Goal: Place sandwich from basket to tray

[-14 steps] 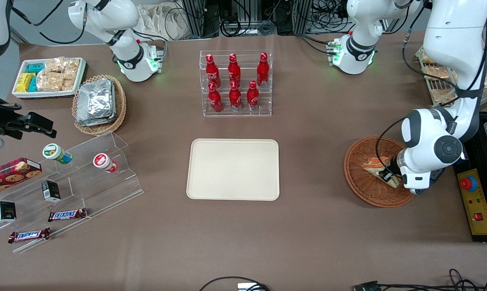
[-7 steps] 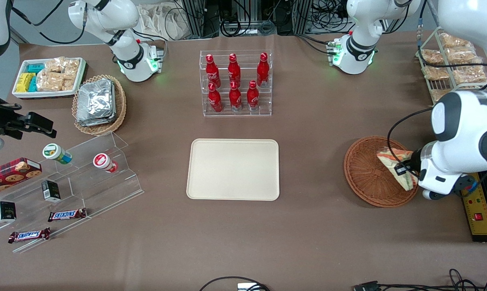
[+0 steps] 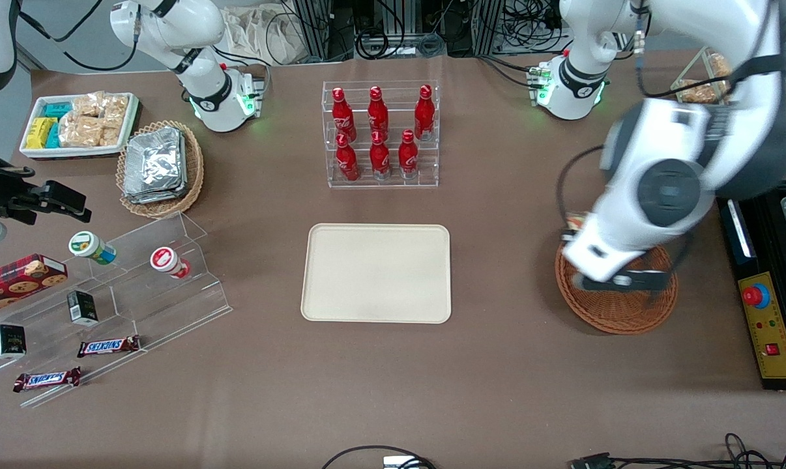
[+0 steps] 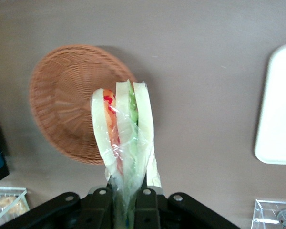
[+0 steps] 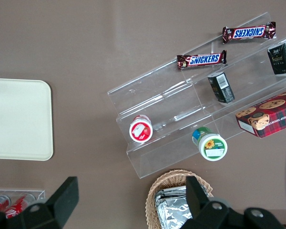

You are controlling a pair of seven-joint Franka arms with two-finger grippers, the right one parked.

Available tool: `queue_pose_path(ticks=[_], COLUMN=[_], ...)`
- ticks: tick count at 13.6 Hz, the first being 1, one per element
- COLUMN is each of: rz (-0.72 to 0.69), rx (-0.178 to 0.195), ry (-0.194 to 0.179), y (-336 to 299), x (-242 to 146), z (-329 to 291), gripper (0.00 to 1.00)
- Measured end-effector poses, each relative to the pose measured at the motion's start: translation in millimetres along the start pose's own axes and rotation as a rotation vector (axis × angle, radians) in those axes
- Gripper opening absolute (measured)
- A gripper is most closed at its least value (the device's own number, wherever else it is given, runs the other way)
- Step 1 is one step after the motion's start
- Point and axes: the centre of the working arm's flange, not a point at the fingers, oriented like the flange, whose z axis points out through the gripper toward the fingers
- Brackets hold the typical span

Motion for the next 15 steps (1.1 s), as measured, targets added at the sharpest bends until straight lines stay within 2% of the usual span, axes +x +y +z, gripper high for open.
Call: queue_pose_path(ticks=[1, 2, 4, 5, 6, 9, 12, 13, 15], rz=[0.027, 0.046, 0.062, 0.064, 0.069, 0.095, 0.104, 0.105, 0.107], rx=[-0.010, -0.047, -0.146, -0.171, -0.180, -0.172, -0.200, -0.204, -0.205], ry=[0.013, 0.017, 0.009, 0.018, 0.027, 0.017, 0.068, 0.077, 0.082], y=[40.6, 79.4, 142.0, 167.4, 188.8, 232.4, 250.4, 252.1, 253.2], x=[1.5, 3.7, 10.9, 16.0, 19.5, 17.3, 18.8, 18.9, 18.9], z=[12.7, 29.7, 71.3, 95.1, 118.9, 173.2, 183.5, 182.8, 182.8], gripper=[0.16, 0.16, 0.16, 0.16, 0.16, 0.16, 0.15, 0.21, 0.25])
